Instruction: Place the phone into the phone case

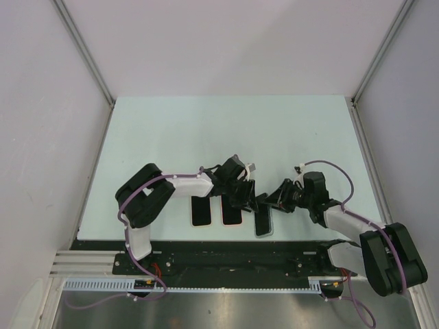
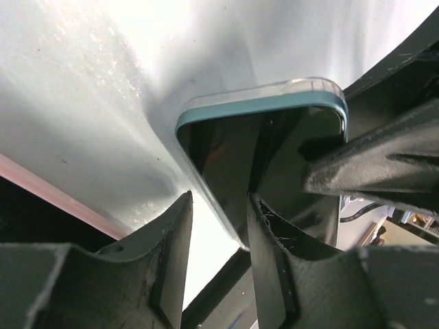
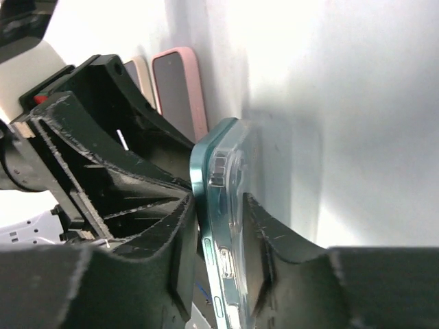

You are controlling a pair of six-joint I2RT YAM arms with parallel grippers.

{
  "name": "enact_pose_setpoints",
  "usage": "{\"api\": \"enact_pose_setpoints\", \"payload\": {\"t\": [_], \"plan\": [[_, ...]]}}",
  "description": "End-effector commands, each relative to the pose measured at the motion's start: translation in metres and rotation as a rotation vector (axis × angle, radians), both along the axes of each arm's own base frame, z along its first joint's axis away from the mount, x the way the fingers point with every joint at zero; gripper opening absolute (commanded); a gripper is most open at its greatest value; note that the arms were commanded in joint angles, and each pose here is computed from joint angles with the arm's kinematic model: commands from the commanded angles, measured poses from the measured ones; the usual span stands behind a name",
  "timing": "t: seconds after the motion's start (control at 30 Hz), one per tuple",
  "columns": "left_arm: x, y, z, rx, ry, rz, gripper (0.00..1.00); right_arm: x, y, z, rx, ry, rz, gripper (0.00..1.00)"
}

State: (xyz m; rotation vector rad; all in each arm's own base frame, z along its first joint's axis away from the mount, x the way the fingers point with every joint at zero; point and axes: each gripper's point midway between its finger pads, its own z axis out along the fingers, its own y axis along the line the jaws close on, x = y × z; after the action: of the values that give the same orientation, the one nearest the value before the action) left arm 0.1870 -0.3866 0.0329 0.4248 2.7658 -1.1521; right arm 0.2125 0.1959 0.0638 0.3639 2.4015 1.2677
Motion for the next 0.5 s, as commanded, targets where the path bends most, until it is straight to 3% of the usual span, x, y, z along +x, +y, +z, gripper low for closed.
{"api": "enact_pose_setpoints", "payload": {"t": [0.0, 0.03, 0.17, 0.27, 0.3, 0.4, 0.47], "plan": [[0.0008, -0.0025, 0.0102, -0.016, -0.036, -0.011, 0.43, 0.0009, -0.0041, 0.0018, -0.014, -0.019, -0.002, 0.26], [0.0004, -0.003, 0.0104, -0.018, -0.037, -0.012, 0.43, 0.0011, -0.0044, 0.0018, -0.016, -0.019, -0.004, 0.18], [0.0015, -0.0033, 0.0127, -0.022, -0.041, -0.011, 0.45, 0.0012, -0.0079, -0.0032, -0.042, -0.014, -0.012, 0.04], [0.0018, -0.0036, 0.0135, -0.025, -0.044, -0.012, 0.46, 0.0016, -0.0082, -0.0033, -0.043, -0.015, -0.009, 0.07], [0.0016, -0.0031, 0.0123, -0.022, -0.043, -0.011, 0.46, 0.001, -0.0074, -0.0028, -0.039, -0.017, -0.001, 0.16], [0.001, -0.0033, 0.0125, -0.023, -0.044, -0.012, 0.46, 0.002, -0.0063, -0.0036, -0.036, -0.011, 0.005, 0.25], [0.0024, -0.0043, 0.0163, -0.032, -0.05, -0.012, 0.47, 0.0053, -0.0059, -0.0045, -0.037, -0.009, 0.007, 0.19]]}}
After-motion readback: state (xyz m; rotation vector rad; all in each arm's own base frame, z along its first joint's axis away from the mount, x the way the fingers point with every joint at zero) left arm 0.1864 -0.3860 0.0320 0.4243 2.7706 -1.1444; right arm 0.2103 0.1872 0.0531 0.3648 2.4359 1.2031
